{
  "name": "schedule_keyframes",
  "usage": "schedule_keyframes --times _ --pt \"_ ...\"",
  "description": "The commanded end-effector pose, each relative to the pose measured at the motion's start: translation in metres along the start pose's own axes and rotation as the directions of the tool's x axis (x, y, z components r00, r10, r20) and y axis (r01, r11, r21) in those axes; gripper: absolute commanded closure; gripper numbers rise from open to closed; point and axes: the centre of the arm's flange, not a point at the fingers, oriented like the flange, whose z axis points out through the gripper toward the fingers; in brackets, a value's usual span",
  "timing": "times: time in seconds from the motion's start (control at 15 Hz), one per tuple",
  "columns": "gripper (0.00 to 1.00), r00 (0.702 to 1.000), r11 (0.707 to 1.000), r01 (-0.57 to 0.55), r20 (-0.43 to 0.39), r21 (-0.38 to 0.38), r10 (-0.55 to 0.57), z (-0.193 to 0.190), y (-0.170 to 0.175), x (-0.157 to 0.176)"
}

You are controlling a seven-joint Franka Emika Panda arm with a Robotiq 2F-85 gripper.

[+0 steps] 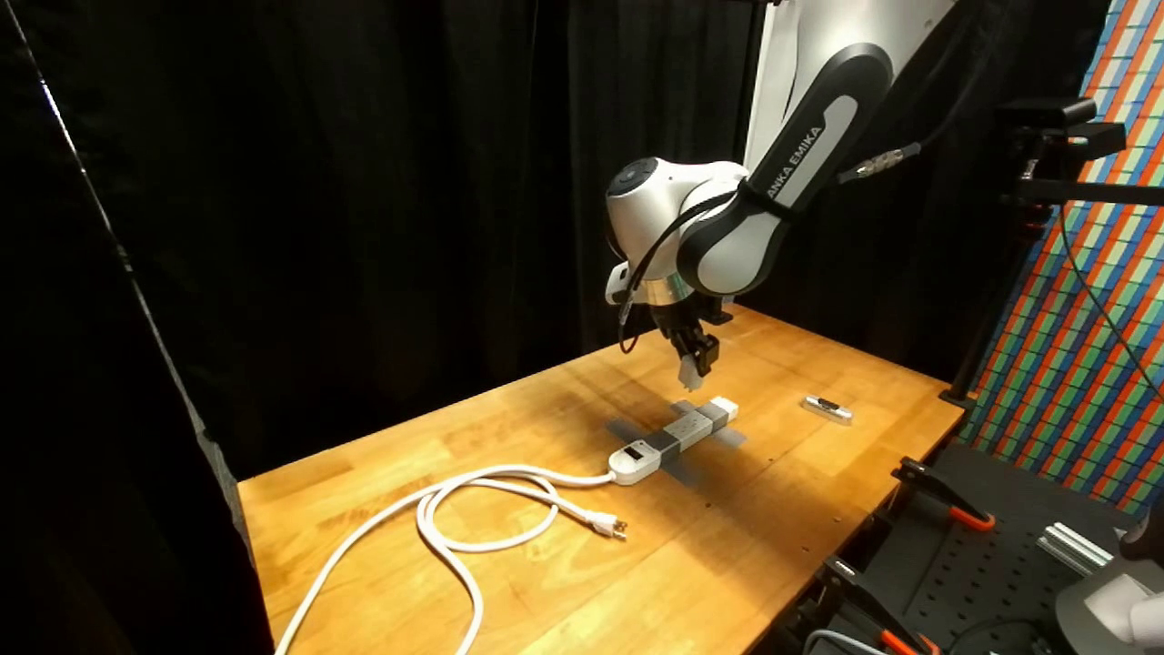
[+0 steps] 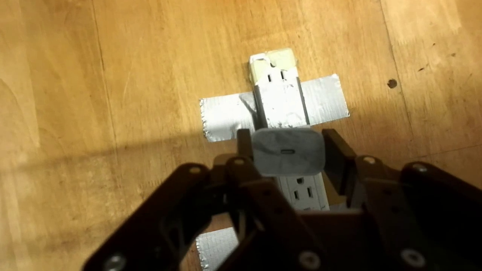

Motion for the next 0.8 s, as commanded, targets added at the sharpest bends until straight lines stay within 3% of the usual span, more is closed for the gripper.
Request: schedule_keyframes --times 0.0,0.73 --pt "0.78 0.999 0.999 0.046 0.001 0.002 -0.046 0.007 0.009 0.01" --pt "0.78 0.994 0.994 0.105 -0.014 0.012 -0.105 0.028 0.0 0.023"
